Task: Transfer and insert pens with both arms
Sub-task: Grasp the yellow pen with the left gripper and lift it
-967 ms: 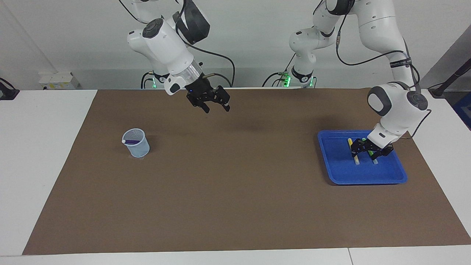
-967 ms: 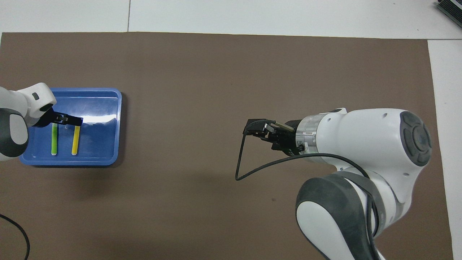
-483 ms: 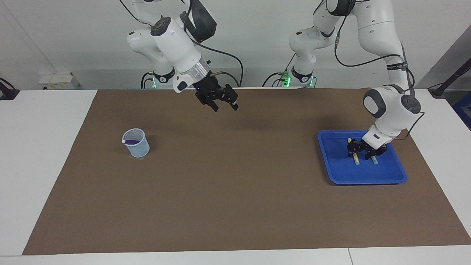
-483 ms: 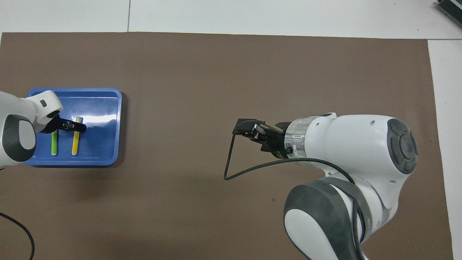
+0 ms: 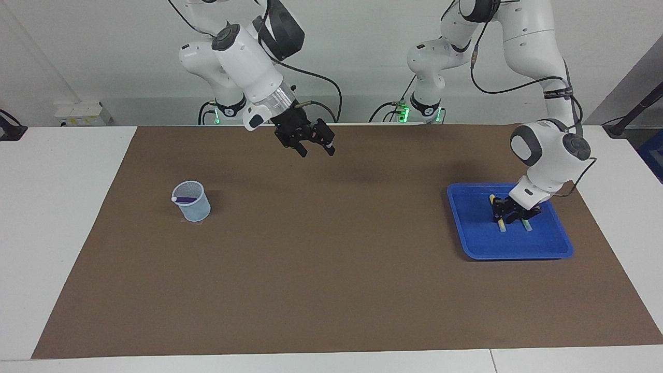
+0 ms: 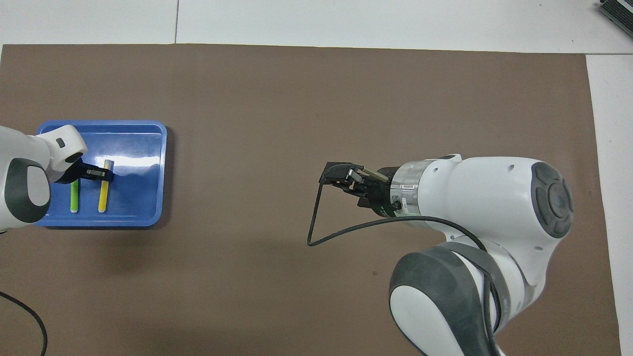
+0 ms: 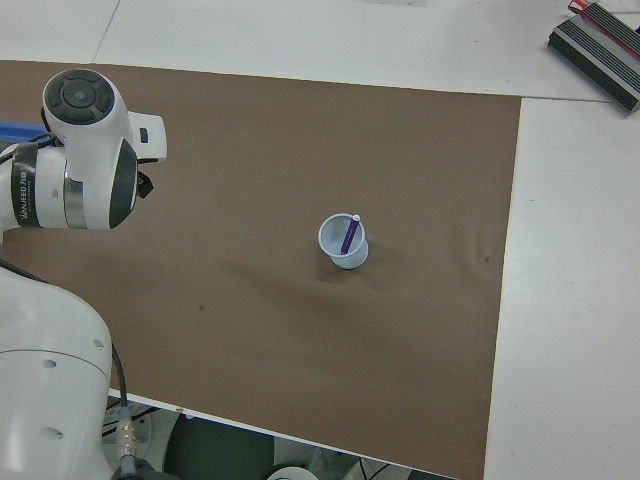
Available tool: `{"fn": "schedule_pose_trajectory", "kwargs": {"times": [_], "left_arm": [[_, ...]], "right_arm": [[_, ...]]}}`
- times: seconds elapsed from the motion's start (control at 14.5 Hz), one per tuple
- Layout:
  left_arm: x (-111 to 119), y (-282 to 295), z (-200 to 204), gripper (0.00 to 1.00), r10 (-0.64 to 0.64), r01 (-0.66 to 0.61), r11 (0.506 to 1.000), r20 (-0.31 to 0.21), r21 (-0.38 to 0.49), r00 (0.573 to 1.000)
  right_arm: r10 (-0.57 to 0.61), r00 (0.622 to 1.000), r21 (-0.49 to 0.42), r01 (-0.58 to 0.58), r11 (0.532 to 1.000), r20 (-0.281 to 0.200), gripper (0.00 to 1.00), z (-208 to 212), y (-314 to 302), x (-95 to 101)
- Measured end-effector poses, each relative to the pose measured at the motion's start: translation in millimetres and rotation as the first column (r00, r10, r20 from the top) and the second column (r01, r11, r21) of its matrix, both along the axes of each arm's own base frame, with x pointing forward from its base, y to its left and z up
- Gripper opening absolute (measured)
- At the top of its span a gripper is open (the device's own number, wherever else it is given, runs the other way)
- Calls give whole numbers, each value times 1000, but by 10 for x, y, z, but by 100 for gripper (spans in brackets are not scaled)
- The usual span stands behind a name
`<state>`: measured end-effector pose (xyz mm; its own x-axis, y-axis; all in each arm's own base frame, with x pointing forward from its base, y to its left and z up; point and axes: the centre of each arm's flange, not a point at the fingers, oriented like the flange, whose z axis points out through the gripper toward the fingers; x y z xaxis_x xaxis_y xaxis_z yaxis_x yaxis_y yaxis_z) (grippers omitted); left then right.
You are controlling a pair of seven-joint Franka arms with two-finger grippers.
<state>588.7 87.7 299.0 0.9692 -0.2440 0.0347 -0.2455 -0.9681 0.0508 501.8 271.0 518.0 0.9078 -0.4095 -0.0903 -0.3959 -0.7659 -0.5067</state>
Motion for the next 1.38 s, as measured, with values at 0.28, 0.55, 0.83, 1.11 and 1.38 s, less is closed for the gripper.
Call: {"fn": "schedule_pose_trajectory", "kwargs": {"times": [0.28,0.55,0.83,1.11,1.38], "left_arm": [[2,-47,22,18,-5,5,1000,6,0,1000],[0,-48,22,18,13,-13,1000,7,0,1000],[10,-66,48,18,32,-32,999,-13,-5,999],[166,-318,438,18,117,-119,993,-99,-14,988],[217,-729,933,18,321,-331,942,-156,-44,934]], "right_arm": [[1,1000,0,-1,1000,0,100,0,4,-2],[1,1000,0,-1,1000,0,100,0,4,-2],[-2,1000,0,2,1000,1,100,1,-8,5],[-10,1000,3,10,1000,3,100,2,-38,25],[-78,997,85,79,993,-14,100,38,-25,59]]}}
